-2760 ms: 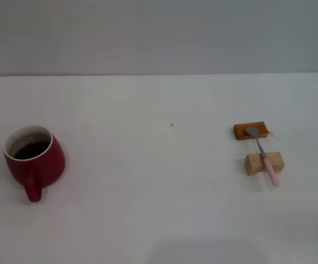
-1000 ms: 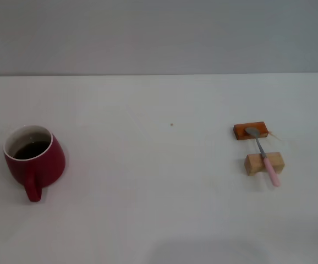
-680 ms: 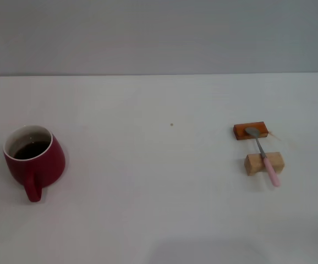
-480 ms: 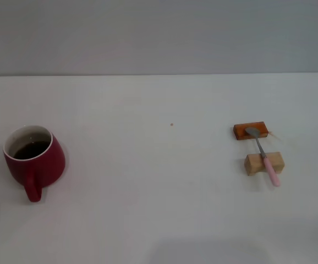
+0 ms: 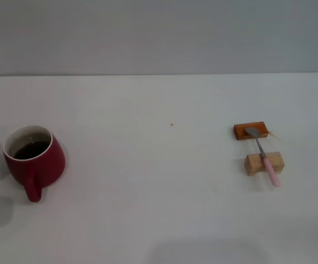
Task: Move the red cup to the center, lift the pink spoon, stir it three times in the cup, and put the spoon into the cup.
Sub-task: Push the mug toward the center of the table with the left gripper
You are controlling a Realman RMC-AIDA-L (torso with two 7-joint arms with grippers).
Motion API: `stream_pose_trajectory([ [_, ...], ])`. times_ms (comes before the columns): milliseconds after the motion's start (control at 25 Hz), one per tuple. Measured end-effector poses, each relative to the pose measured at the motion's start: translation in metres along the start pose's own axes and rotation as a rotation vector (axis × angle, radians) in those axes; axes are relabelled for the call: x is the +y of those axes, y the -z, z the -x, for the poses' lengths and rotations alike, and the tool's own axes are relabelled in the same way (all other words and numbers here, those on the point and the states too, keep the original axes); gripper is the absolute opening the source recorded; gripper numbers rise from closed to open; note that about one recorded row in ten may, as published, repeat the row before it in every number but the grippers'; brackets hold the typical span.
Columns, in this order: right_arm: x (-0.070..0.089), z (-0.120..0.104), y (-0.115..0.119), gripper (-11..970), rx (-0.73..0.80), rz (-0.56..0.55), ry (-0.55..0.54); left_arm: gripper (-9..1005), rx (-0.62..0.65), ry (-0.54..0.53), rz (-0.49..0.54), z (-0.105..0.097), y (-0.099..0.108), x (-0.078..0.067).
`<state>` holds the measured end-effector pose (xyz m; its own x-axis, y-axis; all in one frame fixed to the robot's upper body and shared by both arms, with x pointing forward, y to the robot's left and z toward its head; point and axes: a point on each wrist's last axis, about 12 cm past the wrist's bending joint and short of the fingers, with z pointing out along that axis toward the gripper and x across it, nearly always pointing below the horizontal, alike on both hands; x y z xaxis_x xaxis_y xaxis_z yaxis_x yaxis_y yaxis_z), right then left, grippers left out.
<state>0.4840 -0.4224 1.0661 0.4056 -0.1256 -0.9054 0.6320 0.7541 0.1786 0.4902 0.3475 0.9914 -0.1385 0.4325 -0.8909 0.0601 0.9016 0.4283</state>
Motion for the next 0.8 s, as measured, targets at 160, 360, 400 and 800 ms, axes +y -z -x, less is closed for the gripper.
stream_pose_trajectory([
  [160,0.000,0.000,0.000,672,0.001,0.000,-0.001,10,-0.002,0.000,-0.005,0.001,0.000,-0.001],
  [360,0.000,0.000,0.001,672,0.001,0.000,-0.001,13,-0.015,0.005,-0.026,0.003,-0.002,-0.005],
  [400,0.000,0.000,0.001,672,0.001,0.000,-0.001,13,-0.015,0.005,-0.026,0.003,-0.002,-0.005],
  [800,0.002,0.000,0.000,671,-0.002,0.002,-0.004,17,-0.027,-0.008,-0.072,0.005,-0.002,-0.014],
])
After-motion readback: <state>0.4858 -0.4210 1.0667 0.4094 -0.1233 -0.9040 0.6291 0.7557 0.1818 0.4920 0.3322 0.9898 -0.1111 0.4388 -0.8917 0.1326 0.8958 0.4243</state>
